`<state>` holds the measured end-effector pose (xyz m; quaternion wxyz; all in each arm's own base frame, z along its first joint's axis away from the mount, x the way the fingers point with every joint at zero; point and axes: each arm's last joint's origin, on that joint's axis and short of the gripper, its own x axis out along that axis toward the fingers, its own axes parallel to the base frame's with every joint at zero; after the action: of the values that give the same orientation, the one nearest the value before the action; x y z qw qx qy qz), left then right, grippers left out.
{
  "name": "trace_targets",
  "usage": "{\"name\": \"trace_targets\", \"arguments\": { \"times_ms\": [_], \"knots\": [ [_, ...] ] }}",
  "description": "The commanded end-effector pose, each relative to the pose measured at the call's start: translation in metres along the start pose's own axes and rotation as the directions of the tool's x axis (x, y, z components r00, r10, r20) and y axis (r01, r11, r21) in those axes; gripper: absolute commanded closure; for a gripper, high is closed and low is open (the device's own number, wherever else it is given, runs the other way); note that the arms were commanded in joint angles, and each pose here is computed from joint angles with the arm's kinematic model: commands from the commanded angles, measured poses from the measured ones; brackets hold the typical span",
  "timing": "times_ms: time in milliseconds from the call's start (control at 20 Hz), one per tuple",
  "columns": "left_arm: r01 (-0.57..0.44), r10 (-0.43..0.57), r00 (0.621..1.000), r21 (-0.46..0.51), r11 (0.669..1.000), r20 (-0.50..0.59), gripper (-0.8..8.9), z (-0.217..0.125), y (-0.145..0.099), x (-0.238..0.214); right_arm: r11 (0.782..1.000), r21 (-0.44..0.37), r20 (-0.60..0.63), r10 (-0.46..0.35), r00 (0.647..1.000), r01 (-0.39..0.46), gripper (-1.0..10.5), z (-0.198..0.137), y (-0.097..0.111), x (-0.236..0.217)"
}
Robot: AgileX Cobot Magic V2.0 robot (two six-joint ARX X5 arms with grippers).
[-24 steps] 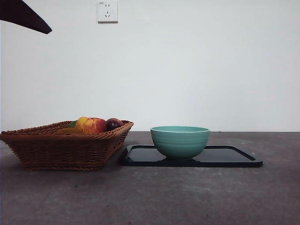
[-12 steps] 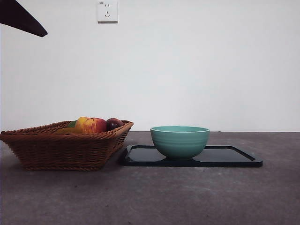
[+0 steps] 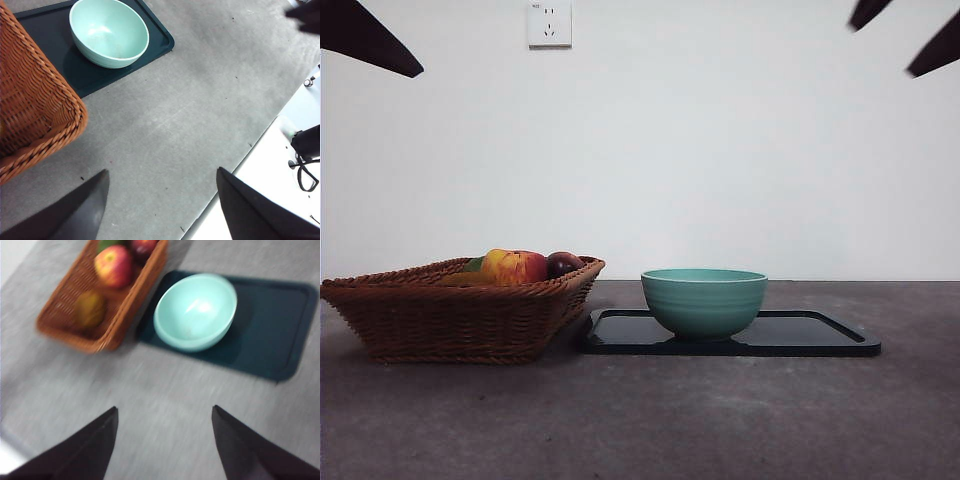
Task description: Pick up the wifruite, put it on the bowl, pick up the plate, put it on desk
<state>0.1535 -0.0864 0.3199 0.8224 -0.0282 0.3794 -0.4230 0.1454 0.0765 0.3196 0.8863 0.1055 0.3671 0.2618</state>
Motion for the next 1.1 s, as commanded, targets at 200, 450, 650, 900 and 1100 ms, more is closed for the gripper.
{"name": "trace_targets", "arguments": {
  "times_ms": [200,450,650,900,1100],
  "knots": [
    [0.009,-0.01,1.0,0.031,0.999,0.019,4.69,0.005,-0.003,-0.002,0.998,0.013,-0.067,-0.061,0.996,0.062,6.5,0.049,-0.007,0.049],
    [0.009,-0.01,1.0,0.035,0.999,0.019,4.69,0.005,-0.003,-0.002,0.992,0.012,-0.153,-0.122,0.981,0.126,6.5,0.08,-0.03,0.1],
    [0.009,-0.01,1.0,0.035,0.999,0.019,4.69,0.005,-0.003,-0.002,0.99,0.027,-0.17,-0.135,0.976,0.142,6.5,0.087,-0.047,0.137],
    [0.009,-0.01,1.0,0.039,0.999,0.019,4.69,0.005,-0.003,-0.002,0.988,0.038,-0.204,-0.14,0.969,0.151,6.5,0.08,-0.063,0.181],
    [0.009,-0.01,1.0,0.039,0.999,0.019,4.7,0.005,-0.003,-0.002,0.987,0.041,-0.237,-0.142,0.961,0.156,6.5,0.071,-0.073,0.208]
  ]
}}
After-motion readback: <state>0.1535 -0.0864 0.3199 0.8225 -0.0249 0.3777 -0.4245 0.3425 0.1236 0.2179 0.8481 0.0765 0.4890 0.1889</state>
